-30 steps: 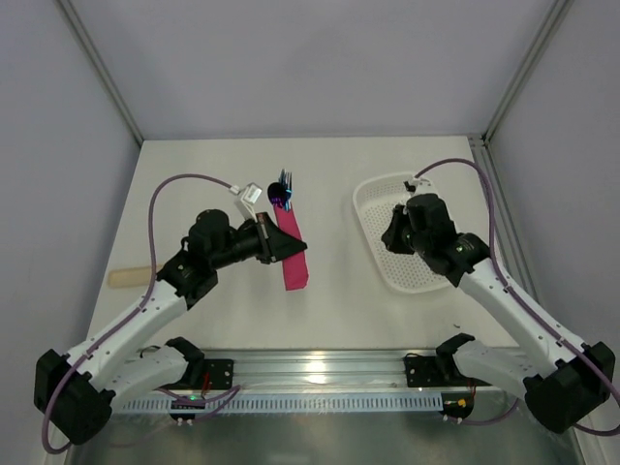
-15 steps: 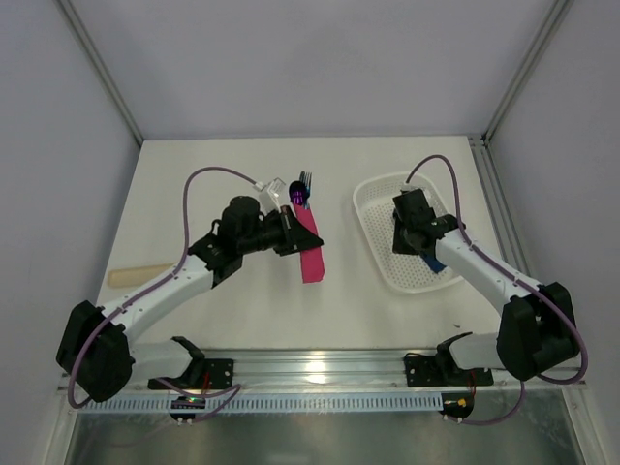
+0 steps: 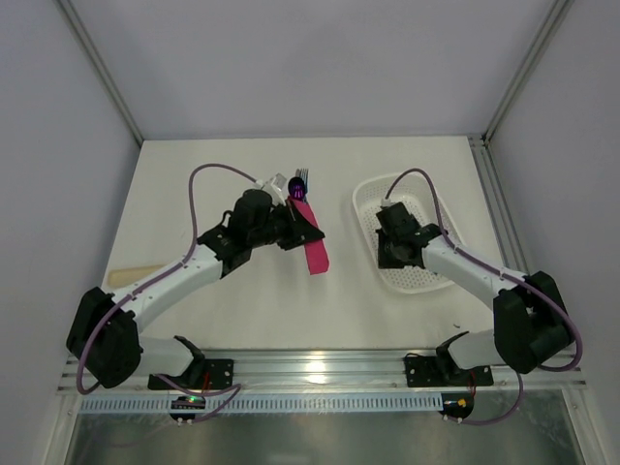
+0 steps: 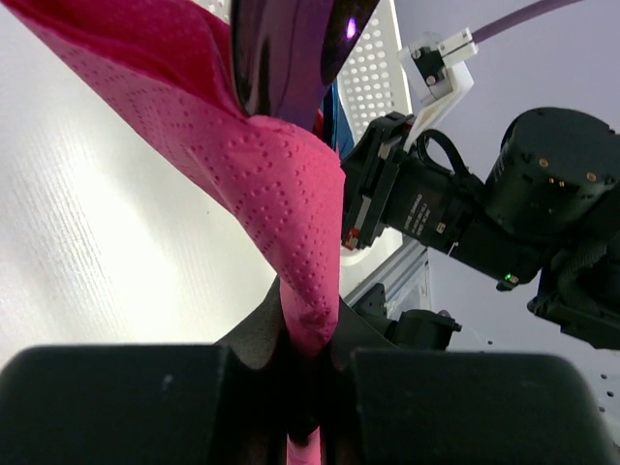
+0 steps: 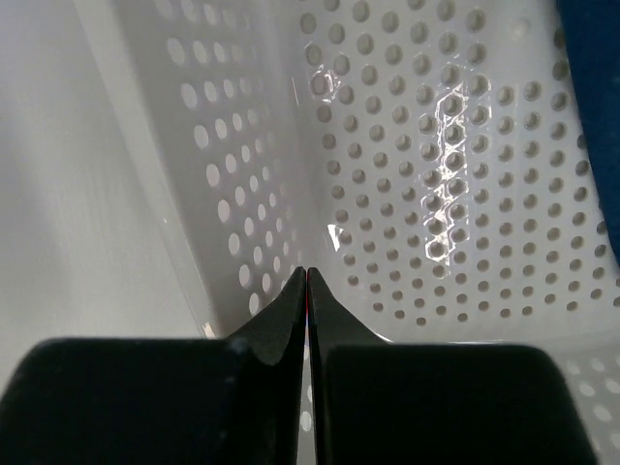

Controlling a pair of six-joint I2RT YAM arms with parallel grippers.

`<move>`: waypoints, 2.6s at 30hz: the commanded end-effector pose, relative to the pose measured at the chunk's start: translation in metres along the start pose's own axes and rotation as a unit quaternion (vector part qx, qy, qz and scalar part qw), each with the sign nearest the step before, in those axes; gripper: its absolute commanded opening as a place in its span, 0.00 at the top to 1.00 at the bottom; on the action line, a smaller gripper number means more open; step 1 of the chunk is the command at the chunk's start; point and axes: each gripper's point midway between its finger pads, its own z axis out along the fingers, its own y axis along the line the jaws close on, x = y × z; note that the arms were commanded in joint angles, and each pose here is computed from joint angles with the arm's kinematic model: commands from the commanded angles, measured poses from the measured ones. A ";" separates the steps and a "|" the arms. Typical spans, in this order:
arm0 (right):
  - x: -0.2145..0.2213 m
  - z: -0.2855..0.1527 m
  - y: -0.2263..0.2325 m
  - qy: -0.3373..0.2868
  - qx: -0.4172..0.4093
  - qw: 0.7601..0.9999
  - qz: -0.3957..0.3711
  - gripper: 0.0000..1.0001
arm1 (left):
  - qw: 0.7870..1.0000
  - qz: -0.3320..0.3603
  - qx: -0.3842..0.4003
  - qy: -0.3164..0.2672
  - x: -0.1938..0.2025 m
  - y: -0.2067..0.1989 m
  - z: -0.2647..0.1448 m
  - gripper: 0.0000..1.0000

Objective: Place the utensils on the paper napkin and roll it up
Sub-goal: Move the bin to the center of the board, then place the utensils in the bin.

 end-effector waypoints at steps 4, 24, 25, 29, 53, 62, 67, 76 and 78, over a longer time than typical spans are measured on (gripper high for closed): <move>-0.007 0.003 0.028 -0.012 -0.022 1.000 -0.001 0.96 | 1.000 0.010 -0.012 -0.013 -0.011 -0.011 0.004 1.00; -0.038 0.004 0.129 -0.015 -0.137 0.989 -0.045 0.96 | 0.998 0.046 -0.033 -0.002 -0.010 -0.006 0.004 1.00; -0.039 0.002 0.134 -0.015 -0.150 0.988 -0.046 0.96 | 0.998 0.047 -0.035 -0.002 -0.010 -0.005 0.004 1.00; -0.053 -0.008 0.122 -0.044 -0.125 0.990 -0.044 0.96 | 0.998 0.055 -0.031 0.002 -0.011 -0.008 0.005 1.00; -0.076 -0.064 -0.079 -0.133 0.035 0.982 0.128 0.96 | 0.990 0.114 -0.008 0.086 0.002 -0.038 0.140 1.00; -0.072 -0.042 -0.079 -0.113 0.033 0.982 0.145 0.94 | 0.985 0.125 -0.016 0.116 0.017 -0.018 0.186 1.00; -0.074 -0.038 -0.083 -0.116 0.044 0.982 0.145 0.93 | 0.983 0.124 -0.018 0.134 0.024 -0.009 0.197 1.00; -0.081 -0.048 -0.099 -0.133 0.089 0.976 0.146 0.89 | 0.982 0.105 -0.038 0.152 0.034 0.007 0.210 1.00; -0.081 -0.048 -0.102 -0.131 0.098 0.976 0.146 0.88 | 0.982 0.097 -0.042 0.154 0.035 0.010 0.211 1.00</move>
